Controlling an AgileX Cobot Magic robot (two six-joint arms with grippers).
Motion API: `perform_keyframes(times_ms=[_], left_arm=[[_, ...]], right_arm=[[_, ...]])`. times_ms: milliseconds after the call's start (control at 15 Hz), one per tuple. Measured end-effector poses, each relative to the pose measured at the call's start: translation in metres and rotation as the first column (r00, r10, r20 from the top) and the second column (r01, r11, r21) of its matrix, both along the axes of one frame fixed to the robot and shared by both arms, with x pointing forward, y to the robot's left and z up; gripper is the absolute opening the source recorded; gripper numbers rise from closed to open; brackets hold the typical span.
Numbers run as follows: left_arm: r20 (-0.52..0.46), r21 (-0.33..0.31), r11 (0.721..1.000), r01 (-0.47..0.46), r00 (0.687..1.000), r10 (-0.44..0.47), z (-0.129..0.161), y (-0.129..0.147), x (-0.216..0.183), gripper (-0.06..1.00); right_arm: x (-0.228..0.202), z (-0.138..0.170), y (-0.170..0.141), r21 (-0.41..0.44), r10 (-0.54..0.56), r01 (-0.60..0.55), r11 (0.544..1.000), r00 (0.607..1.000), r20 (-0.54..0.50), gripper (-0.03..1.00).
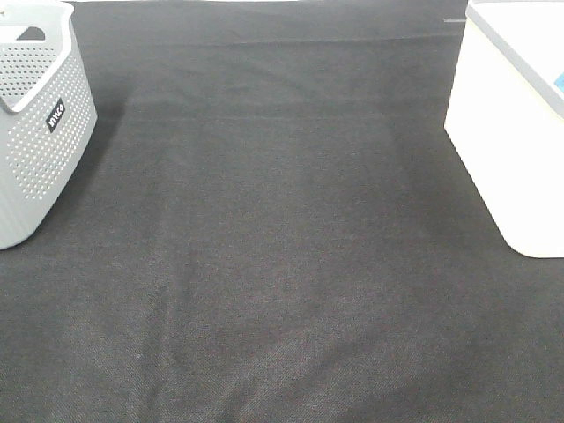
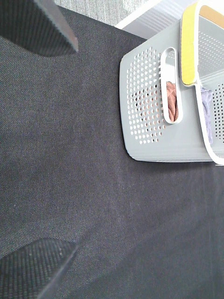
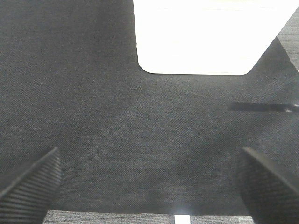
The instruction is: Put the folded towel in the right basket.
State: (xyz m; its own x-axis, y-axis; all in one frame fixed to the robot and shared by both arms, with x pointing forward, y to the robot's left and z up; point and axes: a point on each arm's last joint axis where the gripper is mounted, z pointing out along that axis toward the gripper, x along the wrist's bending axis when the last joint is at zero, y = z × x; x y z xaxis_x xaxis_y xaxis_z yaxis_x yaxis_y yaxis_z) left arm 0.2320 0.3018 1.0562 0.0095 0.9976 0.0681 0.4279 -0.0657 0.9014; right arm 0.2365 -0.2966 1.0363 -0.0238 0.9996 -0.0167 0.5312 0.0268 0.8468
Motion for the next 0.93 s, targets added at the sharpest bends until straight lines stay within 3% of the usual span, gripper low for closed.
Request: perform_keyframes(times_ms=[933], left_arm=[[0.000, 0.000, 1.000, 0.000, 1.000, 0.000, 0.0000, 0.0000, 0.0000, 0.99]], right_arm=[[0.0000, 0.0000, 0.0000, 0.000, 0.000, 0.000, 1.000, 1.000, 0.000, 0.98]])
